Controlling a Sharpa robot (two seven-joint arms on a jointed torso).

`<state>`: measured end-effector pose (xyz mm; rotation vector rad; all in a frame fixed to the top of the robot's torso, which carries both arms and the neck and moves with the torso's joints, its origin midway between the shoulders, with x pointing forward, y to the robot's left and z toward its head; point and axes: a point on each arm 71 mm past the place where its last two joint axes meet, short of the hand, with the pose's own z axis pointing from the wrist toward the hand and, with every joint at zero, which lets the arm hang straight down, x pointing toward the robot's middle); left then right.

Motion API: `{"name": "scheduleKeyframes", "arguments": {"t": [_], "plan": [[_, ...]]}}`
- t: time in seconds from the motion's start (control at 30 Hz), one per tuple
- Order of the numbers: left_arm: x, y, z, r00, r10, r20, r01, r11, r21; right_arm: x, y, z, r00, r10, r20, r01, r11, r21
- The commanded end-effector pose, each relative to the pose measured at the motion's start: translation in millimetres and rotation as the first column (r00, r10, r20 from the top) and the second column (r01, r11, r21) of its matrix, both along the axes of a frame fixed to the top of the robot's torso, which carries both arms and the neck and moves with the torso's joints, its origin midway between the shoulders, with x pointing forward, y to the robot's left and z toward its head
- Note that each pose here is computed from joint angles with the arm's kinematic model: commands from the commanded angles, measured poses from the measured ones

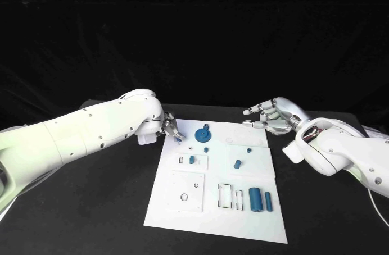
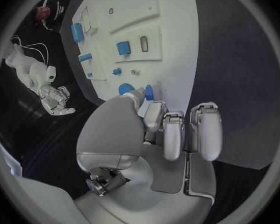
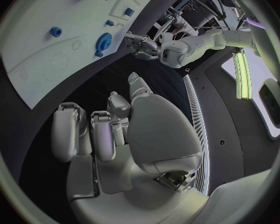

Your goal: Assemble the parts on the task board

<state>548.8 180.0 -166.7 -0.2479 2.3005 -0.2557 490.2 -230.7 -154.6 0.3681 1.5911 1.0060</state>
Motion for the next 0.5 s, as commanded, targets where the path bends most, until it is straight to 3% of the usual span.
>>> {"name": "scheduleKeyframes", "arguments": {"t": [0.03, 0.27, 0.5], "plan": [[-10.0, -1.8, -3.5, 1.000, 0.015, -0.010, -0.016, 0.998, -0.061, -0.6, 0.9, -1.4, 1.000, 0.014, -0.007, -0.014, 1.000, -0.011], [-29.8, -0.6, -13.3, 1.000, 0.010, 0.000, -0.010, 0.998, -0.067, -1.1, -0.4, -1.8, 1.000, 0.012, -0.010, -0.012, 1.000, -0.013], [-45.5, -2.5, -21.8, 0.999, -0.027, 0.028, 0.027, 0.999, -0.030, -1.3, -0.5, -2.1, 1.000, 0.012, -0.010, -0.012, 1.000, -0.013]]}}
